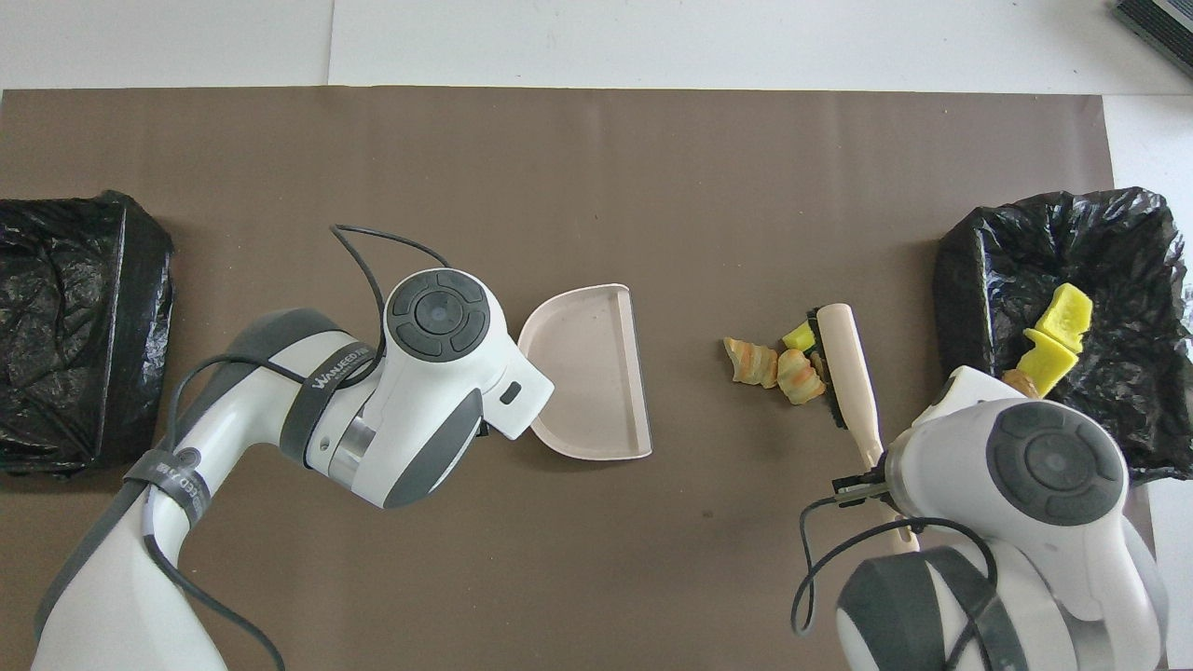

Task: Sweep and dump trash in bin
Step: 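Sweep the tan and yellow pieces into the dustpan with the right gripper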

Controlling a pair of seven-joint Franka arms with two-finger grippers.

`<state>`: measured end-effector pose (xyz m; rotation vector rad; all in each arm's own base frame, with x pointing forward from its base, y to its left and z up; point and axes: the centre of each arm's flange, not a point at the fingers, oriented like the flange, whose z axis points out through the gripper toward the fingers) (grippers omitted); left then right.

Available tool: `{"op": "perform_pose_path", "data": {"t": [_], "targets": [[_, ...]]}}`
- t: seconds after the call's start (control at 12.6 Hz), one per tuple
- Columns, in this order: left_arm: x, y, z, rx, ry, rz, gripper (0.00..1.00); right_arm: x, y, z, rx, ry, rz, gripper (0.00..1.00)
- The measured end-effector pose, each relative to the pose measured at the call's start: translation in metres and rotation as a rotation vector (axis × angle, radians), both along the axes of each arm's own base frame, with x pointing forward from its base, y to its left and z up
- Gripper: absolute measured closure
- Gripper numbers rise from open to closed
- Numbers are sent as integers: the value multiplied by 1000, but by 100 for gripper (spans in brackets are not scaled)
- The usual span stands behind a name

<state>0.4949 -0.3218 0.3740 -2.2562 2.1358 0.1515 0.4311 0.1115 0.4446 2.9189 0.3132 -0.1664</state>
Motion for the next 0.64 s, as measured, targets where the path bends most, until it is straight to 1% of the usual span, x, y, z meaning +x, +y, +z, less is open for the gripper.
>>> {"op": "perform_pose_path", "data": {"t": [0.16,0.24,0.32,0.48,0.64], "targets": [[-10,-2,-2,-2,-3,-12,67,31,-13,-16,-131,17,80,74],[-13,-2,-2,-4,-6,-15,67,45,-22,-27,-176,31,101,74],[-16,-2,-2,-4,-7,-18,67,56,-34,-36,-199,47,104,74],[-20,-3,-4,-2,-5,-25,67,68,-48,-56,-203,78,76,74],[-22,-3,-4,-1,-3,-25,67,71,-45,-76,-204,104,51,74]]}}
